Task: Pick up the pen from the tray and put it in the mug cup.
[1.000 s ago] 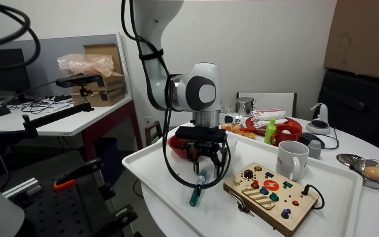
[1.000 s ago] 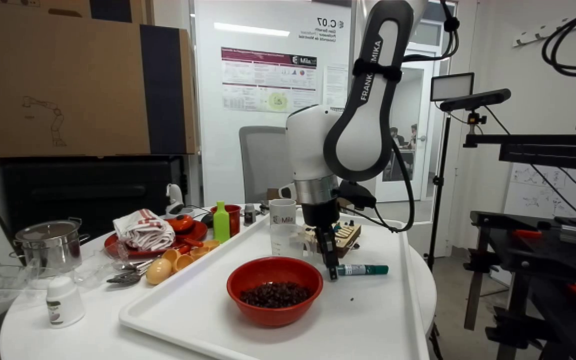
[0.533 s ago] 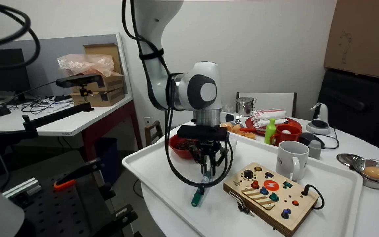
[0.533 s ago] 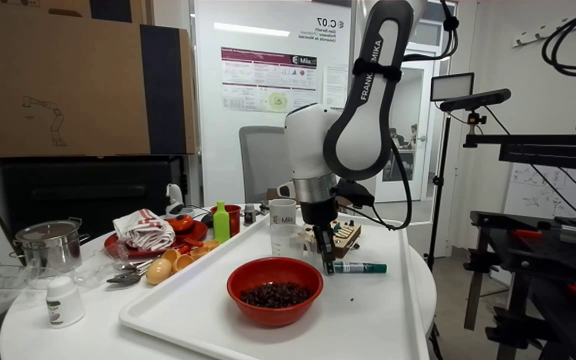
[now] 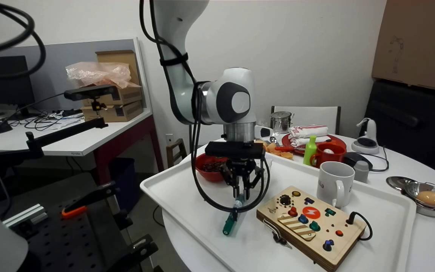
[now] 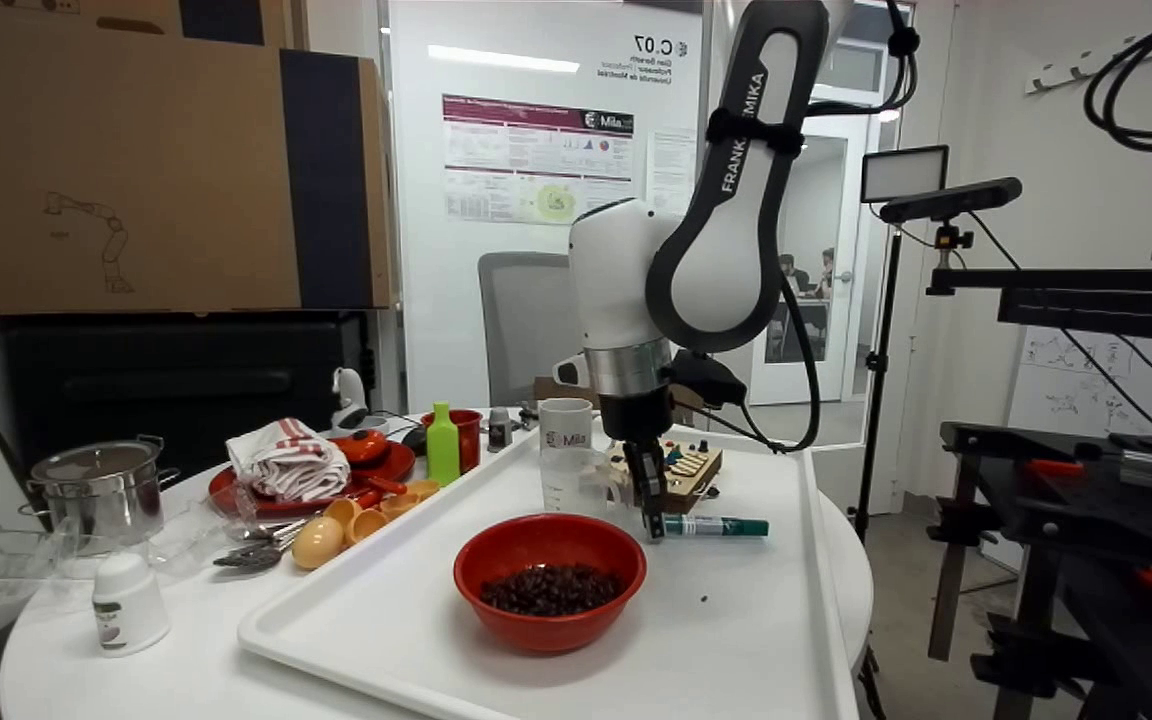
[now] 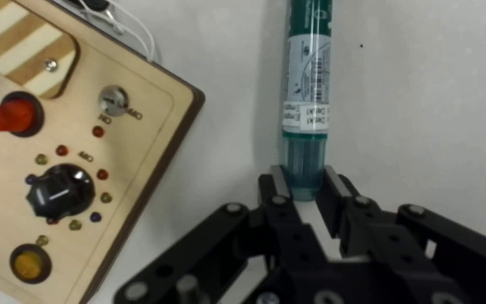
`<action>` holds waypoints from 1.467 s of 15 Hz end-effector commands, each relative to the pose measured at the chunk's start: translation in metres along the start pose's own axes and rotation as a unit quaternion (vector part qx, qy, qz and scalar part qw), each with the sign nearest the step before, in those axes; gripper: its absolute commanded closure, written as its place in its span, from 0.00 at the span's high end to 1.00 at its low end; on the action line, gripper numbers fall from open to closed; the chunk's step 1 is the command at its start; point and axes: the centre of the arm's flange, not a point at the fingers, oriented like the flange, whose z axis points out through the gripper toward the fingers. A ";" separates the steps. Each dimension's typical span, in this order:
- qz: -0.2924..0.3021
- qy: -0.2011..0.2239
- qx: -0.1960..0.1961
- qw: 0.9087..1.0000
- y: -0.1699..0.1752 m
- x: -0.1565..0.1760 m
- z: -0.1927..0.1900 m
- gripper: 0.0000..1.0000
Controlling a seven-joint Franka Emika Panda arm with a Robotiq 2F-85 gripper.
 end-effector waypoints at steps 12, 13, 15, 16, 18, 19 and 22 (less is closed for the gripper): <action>0.111 0.110 -0.036 0.987 0.055 0.001 -0.134 0.06; 0.130 0.119 -0.039 0.984 0.060 0.005 -0.138 0.06; 0.170 0.136 -0.042 0.975 0.071 0.012 -0.141 0.06; 0.188 0.143 -0.043 0.971 0.078 0.015 -0.141 0.06; 0.227 0.152 -0.056 0.960 0.095 0.020 -0.142 0.06; 0.254 0.157 -0.066 0.952 0.107 0.021 -0.142 0.06; 0.323 0.173 -0.085 0.927 0.138 0.018 -0.148 0.06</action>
